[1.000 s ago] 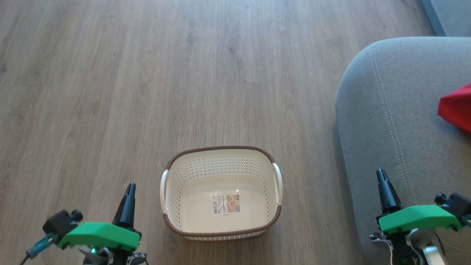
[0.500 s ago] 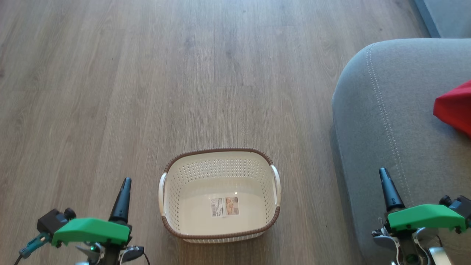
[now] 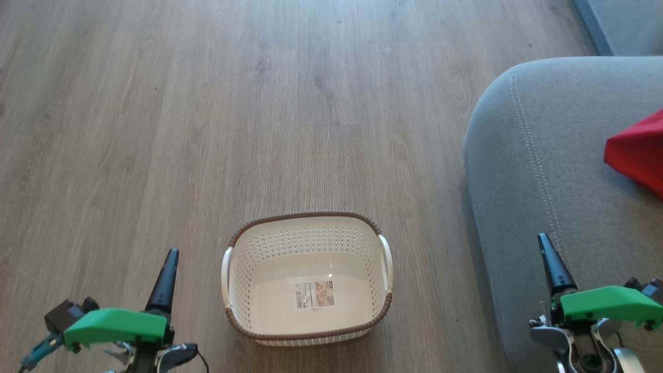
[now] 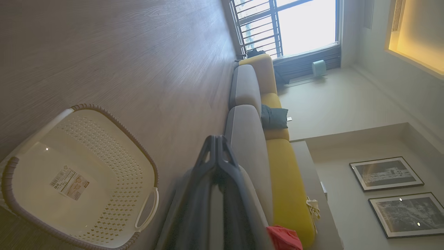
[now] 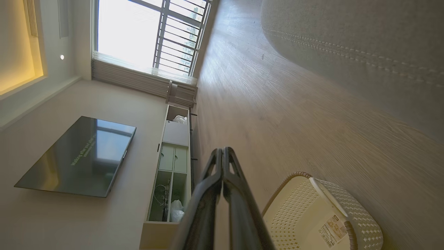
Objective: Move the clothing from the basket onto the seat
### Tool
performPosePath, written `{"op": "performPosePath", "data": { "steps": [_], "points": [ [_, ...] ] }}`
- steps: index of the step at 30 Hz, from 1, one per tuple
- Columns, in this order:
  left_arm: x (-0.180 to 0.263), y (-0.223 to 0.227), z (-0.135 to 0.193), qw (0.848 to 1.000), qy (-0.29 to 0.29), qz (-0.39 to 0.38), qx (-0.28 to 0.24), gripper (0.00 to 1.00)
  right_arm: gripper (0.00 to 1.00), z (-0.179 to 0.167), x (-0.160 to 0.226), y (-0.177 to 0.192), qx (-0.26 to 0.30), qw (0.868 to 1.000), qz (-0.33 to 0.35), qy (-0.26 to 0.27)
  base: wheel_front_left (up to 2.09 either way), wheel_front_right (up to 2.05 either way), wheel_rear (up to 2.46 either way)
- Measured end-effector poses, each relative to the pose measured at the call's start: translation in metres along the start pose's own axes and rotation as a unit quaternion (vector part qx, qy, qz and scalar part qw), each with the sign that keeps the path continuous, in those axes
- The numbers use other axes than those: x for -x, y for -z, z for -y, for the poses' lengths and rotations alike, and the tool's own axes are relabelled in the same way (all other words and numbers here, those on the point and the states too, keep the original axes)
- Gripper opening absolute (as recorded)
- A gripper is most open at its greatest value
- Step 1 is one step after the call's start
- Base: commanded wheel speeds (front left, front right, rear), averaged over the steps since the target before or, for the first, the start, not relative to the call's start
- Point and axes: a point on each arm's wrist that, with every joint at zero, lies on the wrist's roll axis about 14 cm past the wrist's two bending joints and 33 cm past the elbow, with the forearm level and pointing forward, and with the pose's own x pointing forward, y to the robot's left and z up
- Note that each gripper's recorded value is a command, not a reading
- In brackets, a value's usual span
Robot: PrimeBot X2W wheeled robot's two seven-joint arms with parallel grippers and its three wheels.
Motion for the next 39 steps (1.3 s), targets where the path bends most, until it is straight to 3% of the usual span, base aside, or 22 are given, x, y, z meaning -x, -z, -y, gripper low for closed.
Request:
{"op": "performPosePath", "data": {
  "steps": [26,39],
  "points": [
    [-0.005,-0.006,0.019,0.99,0.037,-0.008,0.137,0.0,0.0,-0.017,0.002,-0.016,-0.15,0.988,0.01,-0.034,0.0,0.0,0.0],
    [-0.008,-0.012,0.024,0.989,0.044,-0.002,0.14,0.0,0.0,-0.017,0.002,-0.016,-0.154,0.987,0.008,-0.035,0.0,0.0,0.0]
  ]
}}
